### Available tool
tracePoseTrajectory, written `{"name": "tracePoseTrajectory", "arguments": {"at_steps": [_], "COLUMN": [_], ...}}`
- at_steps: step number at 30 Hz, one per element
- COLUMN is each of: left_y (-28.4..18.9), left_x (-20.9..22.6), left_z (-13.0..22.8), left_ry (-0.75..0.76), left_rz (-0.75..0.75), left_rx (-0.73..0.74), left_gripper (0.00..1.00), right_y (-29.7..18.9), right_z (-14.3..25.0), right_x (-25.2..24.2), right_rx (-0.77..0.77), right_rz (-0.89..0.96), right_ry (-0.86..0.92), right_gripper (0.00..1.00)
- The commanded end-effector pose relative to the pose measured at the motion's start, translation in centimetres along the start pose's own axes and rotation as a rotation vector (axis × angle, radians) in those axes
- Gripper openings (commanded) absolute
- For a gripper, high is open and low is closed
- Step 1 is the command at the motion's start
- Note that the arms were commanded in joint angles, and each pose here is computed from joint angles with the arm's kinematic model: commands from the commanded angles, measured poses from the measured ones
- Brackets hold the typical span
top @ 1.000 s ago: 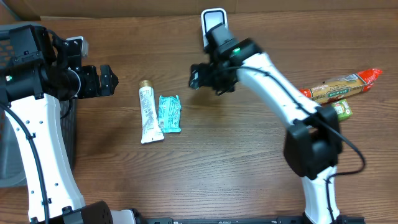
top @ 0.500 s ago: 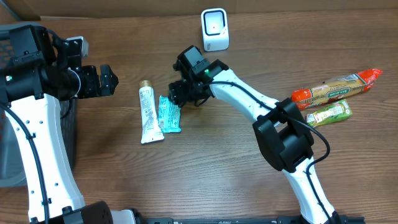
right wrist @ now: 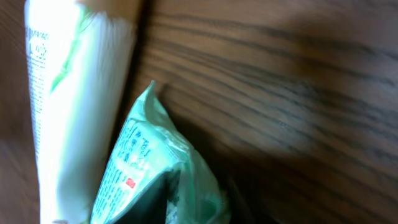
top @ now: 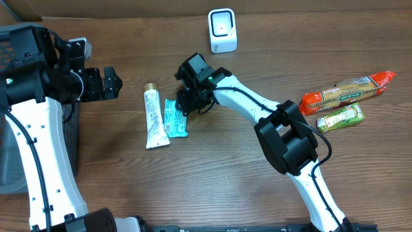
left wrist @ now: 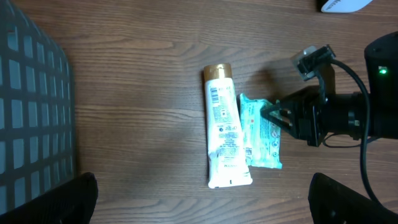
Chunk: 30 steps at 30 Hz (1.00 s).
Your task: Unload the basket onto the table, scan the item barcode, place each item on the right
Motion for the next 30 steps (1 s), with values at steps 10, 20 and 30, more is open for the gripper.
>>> {"name": "tracePoseTrajectory", "arguments": {"at_steps": [10, 20, 30], "left_y": [-0.1, -0.1, -0.1], "left_x": [0.0, 0.0, 0.0], "left_z": [-0.3, -0.3, -0.3], "left_ry": [0.029, 0.029, 0.029], "left_rz": [-0.002, -0.002, -0.003], "left_rx": [-0.007, -0.007, -0.007], "left_gripper": [0.99, 1.00, 1.00], "right_y": [-7.6, -13.9, -10.8], "right_z": [-1.4, 0.7, 4.4], "right_x": [-3.7, -8.7, -5.6], "right_rx": [-0.040, -0.044, 0.112], "right_rz": [0.026, 0.196, 0.248], "right_ry": [0.161, 0.691, 0.611], "right_gripper": [0.04, 0.04, 0.73]}}
Point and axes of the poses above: each gripper's point midway between its finger pads, its own y axis out along the fingers, its own x axis along the line the jaws close on, z = x × y, the point moved 3 cm from there along -y, back along the fingers, and after that the axes turned 9 degrees about -y, right-handed, at the moved point
